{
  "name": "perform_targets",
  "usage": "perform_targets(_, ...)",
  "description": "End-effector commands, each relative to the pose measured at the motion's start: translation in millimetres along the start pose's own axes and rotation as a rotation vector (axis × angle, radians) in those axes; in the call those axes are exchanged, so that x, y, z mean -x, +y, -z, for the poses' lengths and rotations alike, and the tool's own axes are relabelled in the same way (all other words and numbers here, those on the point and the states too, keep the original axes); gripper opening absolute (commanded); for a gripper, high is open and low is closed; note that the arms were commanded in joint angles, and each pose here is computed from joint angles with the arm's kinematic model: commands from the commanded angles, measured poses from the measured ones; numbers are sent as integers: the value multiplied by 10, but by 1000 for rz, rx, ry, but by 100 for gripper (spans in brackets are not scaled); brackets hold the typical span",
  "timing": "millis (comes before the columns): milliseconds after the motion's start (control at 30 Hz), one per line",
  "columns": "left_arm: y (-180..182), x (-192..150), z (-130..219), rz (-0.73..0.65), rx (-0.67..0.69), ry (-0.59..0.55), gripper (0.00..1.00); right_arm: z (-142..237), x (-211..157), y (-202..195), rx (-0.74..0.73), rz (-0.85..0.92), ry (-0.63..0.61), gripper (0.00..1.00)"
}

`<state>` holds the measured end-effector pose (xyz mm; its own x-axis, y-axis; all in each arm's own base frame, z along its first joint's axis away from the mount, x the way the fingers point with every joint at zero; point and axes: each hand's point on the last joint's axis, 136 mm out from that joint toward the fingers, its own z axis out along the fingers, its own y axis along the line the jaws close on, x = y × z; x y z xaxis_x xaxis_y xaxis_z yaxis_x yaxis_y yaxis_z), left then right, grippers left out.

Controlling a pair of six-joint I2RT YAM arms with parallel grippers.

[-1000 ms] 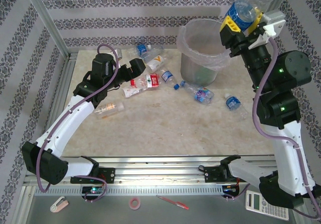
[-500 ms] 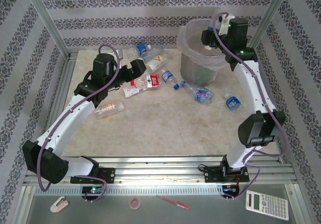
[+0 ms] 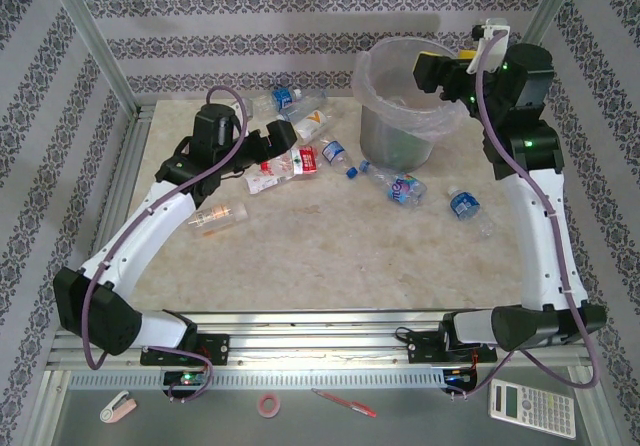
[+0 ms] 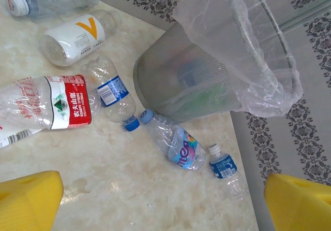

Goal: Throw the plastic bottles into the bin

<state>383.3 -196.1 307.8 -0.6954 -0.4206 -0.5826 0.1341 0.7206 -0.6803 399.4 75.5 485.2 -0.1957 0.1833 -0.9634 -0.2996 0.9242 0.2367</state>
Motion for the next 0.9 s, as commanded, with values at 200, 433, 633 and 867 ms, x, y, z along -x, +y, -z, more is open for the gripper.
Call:
perform_targets(200,-202,127,128,-44,-69,-41,100,75,-654,-64,0,-29,207,92)
perform_targets(433,-178,108,185,-38,-58,-47,100,238,-1005,-364,-66,-136,254,93)
perform_targets(633,-198,104,232,-40,-64,-51,100,416,-1472,-863,-232,-265,350,93)
perform_targets(867,-228,114,278,-39,-74,-58,100,632,-1884,-1316,-391,-323,480,94)
